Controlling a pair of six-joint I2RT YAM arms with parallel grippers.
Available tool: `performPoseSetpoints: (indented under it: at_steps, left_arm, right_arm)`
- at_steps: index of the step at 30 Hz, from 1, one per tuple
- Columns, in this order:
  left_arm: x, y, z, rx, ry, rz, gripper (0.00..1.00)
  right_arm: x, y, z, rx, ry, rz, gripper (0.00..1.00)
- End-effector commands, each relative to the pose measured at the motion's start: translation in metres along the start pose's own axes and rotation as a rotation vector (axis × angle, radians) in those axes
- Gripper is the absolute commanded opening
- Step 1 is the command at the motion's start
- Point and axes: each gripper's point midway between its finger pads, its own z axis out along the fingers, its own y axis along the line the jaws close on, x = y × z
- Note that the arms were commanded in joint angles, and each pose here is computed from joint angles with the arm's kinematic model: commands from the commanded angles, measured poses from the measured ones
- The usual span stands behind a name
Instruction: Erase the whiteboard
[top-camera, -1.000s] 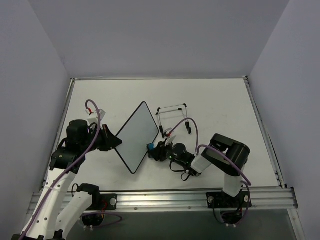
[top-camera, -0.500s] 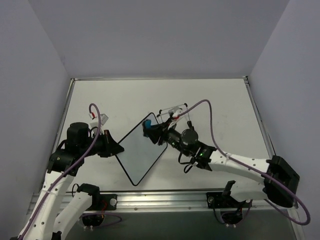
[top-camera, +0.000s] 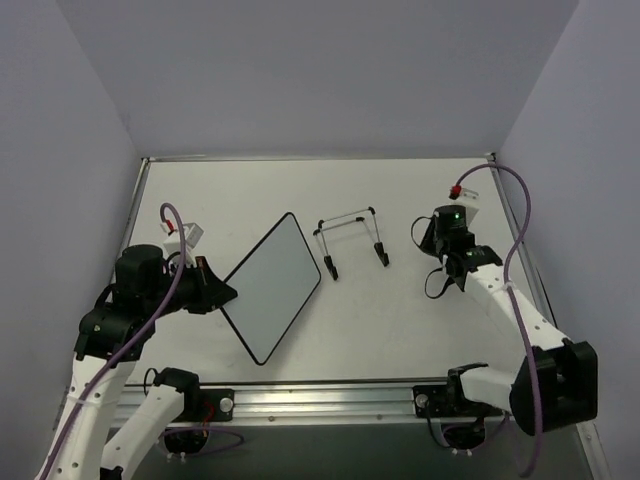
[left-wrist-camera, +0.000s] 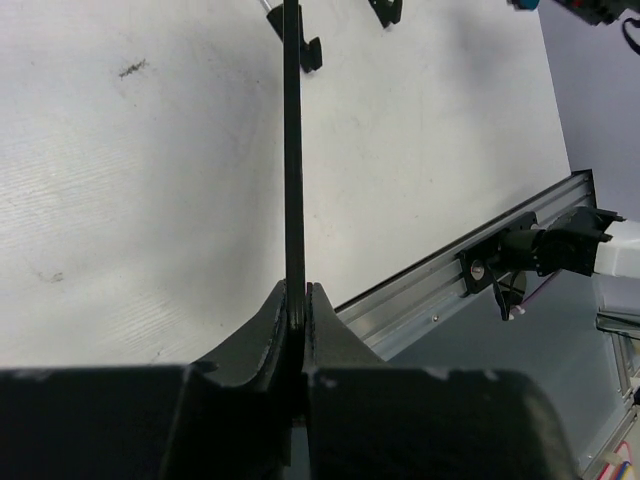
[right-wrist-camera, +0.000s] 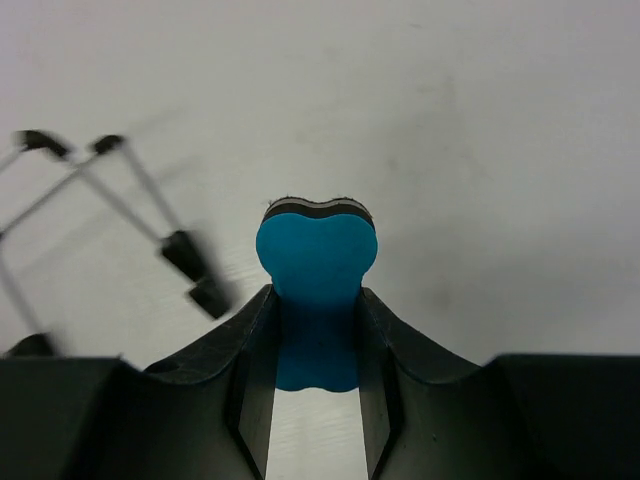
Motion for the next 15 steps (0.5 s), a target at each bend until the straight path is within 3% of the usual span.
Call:
performPoseSetpoints:
  at_steps: [1,10,14,15]
  left_arm:
    - [-0.042,-0.030,-0.020,0.076,-0.148,0.087,0.02]
    - [-0.079,-0.058,-0.035,0.137,-0.225,0.157,0.02]
    - [-0.091,-0.065,-0.032,0.161,-0.234,0.168,0.02]
    - [-0.096,-0.070,-0.031,0.181,-0.243,0.169,0.02]
  right_arm:
    - [0.034,-0.059,0.016,0.188,0.227,-0.020,0.00]
    - [0.070,-0.099,0.084,0.319,0.386,0.041,0.02]
    - [0.080,-0.113,0.090,0.357,0.385,0.077,0.12]
    - [0.081,-0.114,0.091,0.360,0.389,0.074,0.22]
